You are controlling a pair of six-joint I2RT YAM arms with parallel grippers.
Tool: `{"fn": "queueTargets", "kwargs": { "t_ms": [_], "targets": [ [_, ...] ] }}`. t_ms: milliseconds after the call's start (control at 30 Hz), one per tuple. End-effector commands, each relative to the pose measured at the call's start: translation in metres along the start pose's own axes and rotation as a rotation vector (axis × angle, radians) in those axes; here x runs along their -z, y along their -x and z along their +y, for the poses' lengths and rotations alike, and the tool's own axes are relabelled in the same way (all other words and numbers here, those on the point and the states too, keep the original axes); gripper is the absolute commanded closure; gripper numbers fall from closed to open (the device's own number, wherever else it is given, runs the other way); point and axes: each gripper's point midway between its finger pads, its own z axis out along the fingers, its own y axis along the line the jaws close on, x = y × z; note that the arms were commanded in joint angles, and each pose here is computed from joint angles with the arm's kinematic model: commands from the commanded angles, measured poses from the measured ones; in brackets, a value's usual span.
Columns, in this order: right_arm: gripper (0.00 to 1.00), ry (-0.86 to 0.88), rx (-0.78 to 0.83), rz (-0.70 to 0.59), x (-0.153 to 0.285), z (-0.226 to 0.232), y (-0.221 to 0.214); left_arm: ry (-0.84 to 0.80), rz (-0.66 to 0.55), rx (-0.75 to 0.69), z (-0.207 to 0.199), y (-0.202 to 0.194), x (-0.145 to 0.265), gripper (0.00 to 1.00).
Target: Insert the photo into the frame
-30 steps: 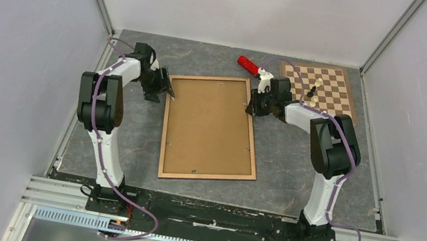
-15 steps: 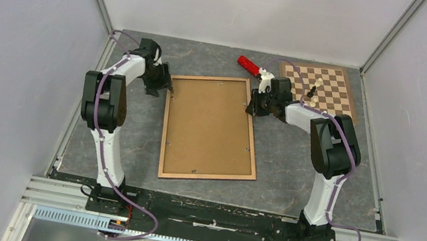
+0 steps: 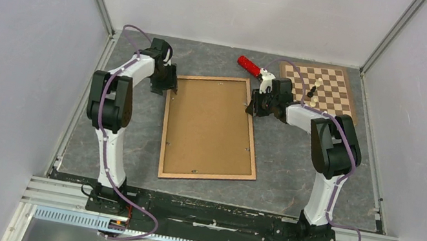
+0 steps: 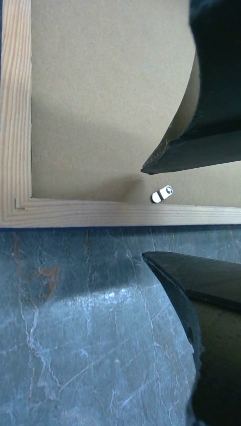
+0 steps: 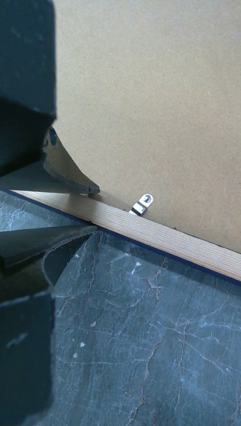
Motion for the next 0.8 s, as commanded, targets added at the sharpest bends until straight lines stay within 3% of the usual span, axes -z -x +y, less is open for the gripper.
{"fn": "queueTargets", "kwargs": {
  "t_ms": [0, 533, 767],
  "targets": [
    [0.75, 0.019, -0.006, 0.059, 0.003, 0.004, -0.022, 0.046, -0.032, -0.054, 0.010, 0.013, 0.001, 0.36],
    [0.76, 0.016, -0.014, 0.060, 0.004, 0.002, -0.023, 0.052, 0.028, -0.107, 0.015, -0.007, -0.005, 0.48],
    [0.76, 0.019, -0.012, 0.039, 0.001, 0.001, -0.018, 0.055, 0.048, -0.150, 0.013, -0.020, -0.003, 0.48]
  ]
}}
